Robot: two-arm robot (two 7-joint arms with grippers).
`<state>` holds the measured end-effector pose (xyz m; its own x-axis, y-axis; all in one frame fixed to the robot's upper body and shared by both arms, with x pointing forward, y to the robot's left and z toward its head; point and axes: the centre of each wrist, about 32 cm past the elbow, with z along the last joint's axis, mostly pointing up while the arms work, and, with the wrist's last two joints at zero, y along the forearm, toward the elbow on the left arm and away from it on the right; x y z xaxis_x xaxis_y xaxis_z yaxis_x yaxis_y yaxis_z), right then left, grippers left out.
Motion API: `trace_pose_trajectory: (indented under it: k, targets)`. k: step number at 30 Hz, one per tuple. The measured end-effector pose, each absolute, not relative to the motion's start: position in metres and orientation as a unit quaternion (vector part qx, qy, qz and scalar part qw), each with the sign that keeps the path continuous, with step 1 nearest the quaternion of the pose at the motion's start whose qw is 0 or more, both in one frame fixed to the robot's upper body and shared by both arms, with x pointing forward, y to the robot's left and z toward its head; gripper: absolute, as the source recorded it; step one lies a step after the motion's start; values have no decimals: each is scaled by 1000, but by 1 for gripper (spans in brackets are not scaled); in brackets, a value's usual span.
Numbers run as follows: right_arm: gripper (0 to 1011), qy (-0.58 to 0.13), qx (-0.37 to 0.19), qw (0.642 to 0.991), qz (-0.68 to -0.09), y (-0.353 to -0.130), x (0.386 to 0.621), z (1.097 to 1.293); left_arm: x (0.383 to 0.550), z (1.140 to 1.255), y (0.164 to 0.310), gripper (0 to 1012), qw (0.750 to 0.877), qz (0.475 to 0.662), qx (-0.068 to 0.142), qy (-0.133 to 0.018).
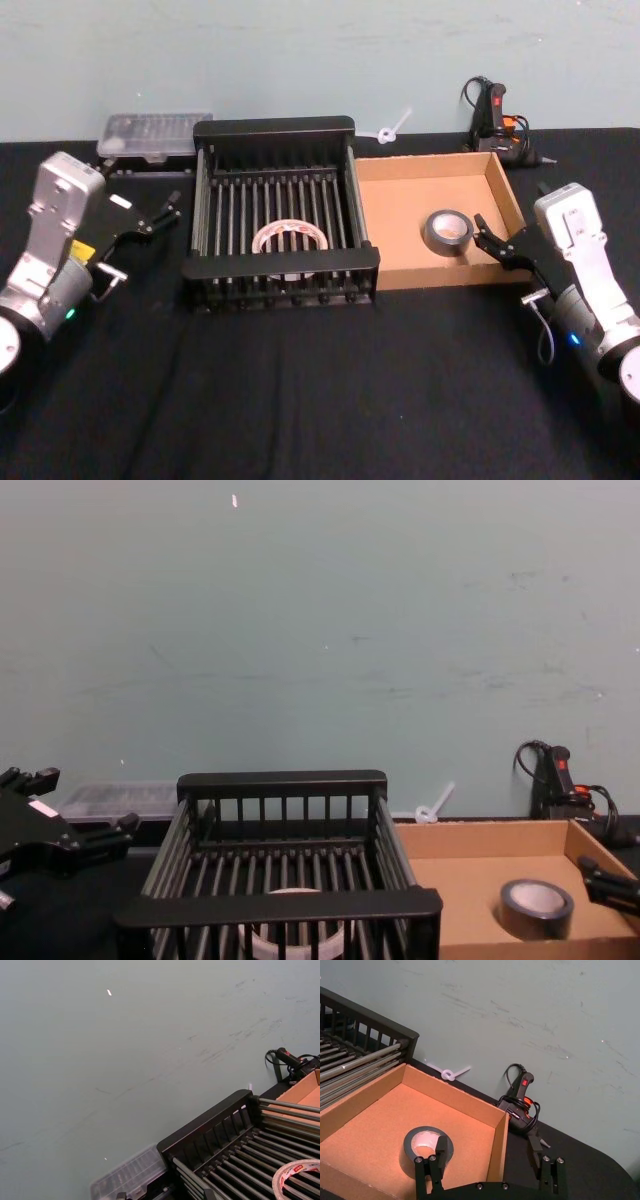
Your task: Pick up the white tape and place it into the black box , Pick up the silver tape and place it into the brown box.
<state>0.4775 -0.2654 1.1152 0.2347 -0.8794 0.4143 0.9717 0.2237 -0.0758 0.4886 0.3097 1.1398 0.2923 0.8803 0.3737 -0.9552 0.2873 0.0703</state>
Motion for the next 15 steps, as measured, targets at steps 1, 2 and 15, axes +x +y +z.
trace_pose_trajectory:
  k: [1,2,15]
  targets:
    - [1003,-143,-161,769,-602,-265,477,1115,489,1140,310,1001,791,580,141,-132]
    - [1002,-143,-161,769,-602,-265,477,1115,489,1140,310,1001,791,580,141,-132]
    - [1002,-143,-161,769,-602,-265,477,1115,489,1140,310,1001,791,580,142,-132]
